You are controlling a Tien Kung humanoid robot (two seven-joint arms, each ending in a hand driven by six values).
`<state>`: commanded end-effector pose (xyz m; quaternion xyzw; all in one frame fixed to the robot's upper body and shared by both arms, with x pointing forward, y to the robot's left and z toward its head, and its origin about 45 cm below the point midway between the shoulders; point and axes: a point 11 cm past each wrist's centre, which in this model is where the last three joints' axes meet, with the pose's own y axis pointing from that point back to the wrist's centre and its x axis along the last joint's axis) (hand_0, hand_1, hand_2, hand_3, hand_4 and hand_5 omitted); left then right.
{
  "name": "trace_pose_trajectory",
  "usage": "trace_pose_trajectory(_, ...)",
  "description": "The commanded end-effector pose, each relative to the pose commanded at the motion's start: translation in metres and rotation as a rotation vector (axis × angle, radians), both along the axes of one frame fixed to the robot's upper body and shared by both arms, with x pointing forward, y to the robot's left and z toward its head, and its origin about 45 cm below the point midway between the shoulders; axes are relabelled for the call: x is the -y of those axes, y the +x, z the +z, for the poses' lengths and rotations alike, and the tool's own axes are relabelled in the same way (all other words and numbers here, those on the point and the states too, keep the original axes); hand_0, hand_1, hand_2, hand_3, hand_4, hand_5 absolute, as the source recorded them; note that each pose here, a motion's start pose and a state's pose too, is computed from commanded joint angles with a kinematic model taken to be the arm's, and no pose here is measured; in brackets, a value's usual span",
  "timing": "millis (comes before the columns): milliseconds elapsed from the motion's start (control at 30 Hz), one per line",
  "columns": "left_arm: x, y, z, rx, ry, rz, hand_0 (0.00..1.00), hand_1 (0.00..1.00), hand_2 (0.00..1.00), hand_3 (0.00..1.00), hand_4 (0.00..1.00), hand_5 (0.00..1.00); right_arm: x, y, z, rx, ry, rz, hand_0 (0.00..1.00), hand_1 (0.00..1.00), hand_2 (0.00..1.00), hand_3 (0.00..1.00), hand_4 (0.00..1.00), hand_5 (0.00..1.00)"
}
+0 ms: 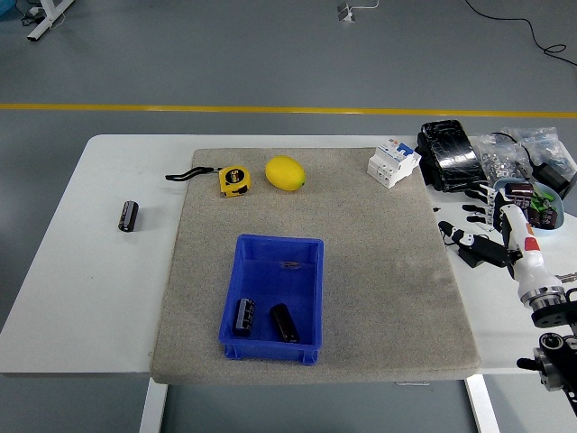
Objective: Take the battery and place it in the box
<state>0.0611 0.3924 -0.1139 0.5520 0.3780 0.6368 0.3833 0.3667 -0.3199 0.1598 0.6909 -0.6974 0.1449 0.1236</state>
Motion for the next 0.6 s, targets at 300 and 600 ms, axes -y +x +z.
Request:
trace_pose_trajectory(300,0.003,0.0021,-0.001,0.009,-0.011,0.0,0.717,0.627,0.689,0.727,0.672,0.819,0.006,-0.004,-0.007,-0.017,-0.013,-0.015,0.64,0.674,0.794,0.825,0.971,0.313)
trace_pose_trajectory(600,0.003,0.0027,-0.001,0.009,-0.012,-0.002,0.717,0.628,0.688,0.727,0.672,0.822,0.012,-0.009,-0.014,-0.034,-0.021,-0.033,0.638,0.671,0.794,0.824,0.977,0.324)
